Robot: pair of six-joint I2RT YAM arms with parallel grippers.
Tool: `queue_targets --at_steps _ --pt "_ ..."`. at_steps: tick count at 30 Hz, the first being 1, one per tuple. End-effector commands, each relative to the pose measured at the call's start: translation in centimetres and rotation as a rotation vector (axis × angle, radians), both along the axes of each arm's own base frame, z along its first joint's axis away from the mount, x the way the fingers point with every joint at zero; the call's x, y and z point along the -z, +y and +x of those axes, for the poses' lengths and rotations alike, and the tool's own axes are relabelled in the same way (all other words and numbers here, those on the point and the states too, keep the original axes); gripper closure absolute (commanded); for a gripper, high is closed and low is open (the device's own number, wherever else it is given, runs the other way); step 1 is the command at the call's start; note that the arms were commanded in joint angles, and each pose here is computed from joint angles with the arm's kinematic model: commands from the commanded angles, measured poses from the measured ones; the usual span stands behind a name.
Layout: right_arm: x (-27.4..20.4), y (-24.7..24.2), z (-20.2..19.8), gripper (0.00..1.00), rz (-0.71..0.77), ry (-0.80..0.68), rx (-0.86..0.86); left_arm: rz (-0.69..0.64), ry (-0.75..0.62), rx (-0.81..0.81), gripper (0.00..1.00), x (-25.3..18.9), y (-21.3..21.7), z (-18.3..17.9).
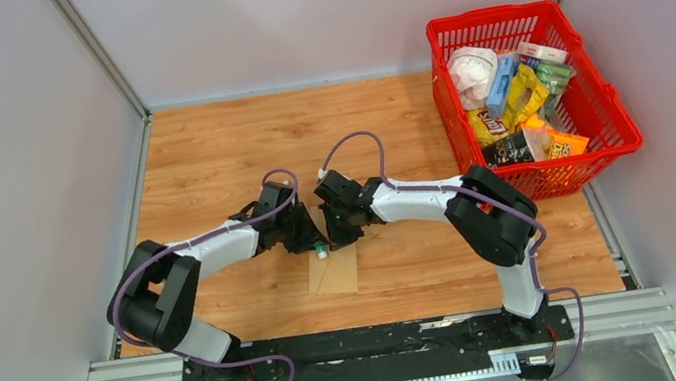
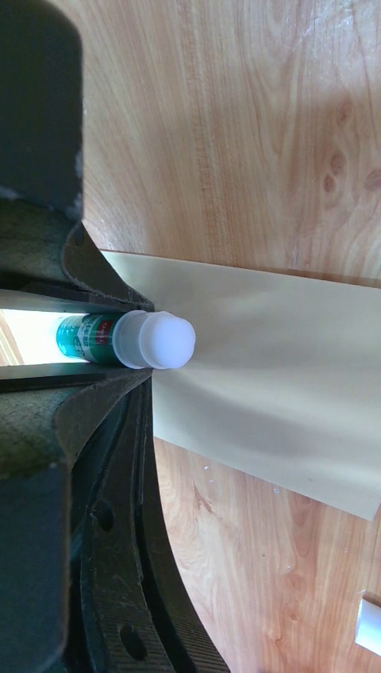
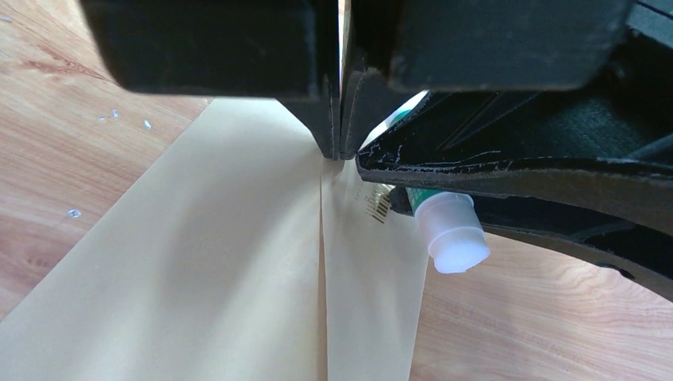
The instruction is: Place the letter into the envelope and seal it
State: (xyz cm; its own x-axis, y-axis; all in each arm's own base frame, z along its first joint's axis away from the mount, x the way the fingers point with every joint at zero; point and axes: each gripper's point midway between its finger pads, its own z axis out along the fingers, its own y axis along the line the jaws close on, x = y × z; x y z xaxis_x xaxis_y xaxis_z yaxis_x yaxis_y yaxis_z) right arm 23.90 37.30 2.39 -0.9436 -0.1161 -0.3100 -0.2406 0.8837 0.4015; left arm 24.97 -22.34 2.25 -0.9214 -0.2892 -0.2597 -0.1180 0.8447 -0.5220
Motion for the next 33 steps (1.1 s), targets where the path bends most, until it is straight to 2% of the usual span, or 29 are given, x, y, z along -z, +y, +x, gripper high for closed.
queue_targets --at_steps 1,12,17,22,33 --pt "0.8 -0.5 0.3 1.0 -0.057 -0.002 0.042 0.048 -0.009 0.036 1.0 -0.7 0.8 -0.4" --pt "1.7 -0.9 -0.1 1.0 -0.088 0.015 0.062 -0.117 0.01 0.155 1.0 -1.7 -1.2 -3.2" --pt "1.7 -0.8 -0.1 1.0 -0.092 0.015 0.062 -0.118 0.046 0.144 1.0 -0.5 -0.9 -4.0" --pt "1.5 -0.8 0.0 1.0 -0.091 0.014 0.062 -0.095 0.101 0.123 1.0 1.2 -0.1 -5.3" --pt "-0.2 0.2 0.6 1.0 -0.061 -0.018 0.035 0.084 0.133 0.094 1.0 3.3 3.2 -6.2"
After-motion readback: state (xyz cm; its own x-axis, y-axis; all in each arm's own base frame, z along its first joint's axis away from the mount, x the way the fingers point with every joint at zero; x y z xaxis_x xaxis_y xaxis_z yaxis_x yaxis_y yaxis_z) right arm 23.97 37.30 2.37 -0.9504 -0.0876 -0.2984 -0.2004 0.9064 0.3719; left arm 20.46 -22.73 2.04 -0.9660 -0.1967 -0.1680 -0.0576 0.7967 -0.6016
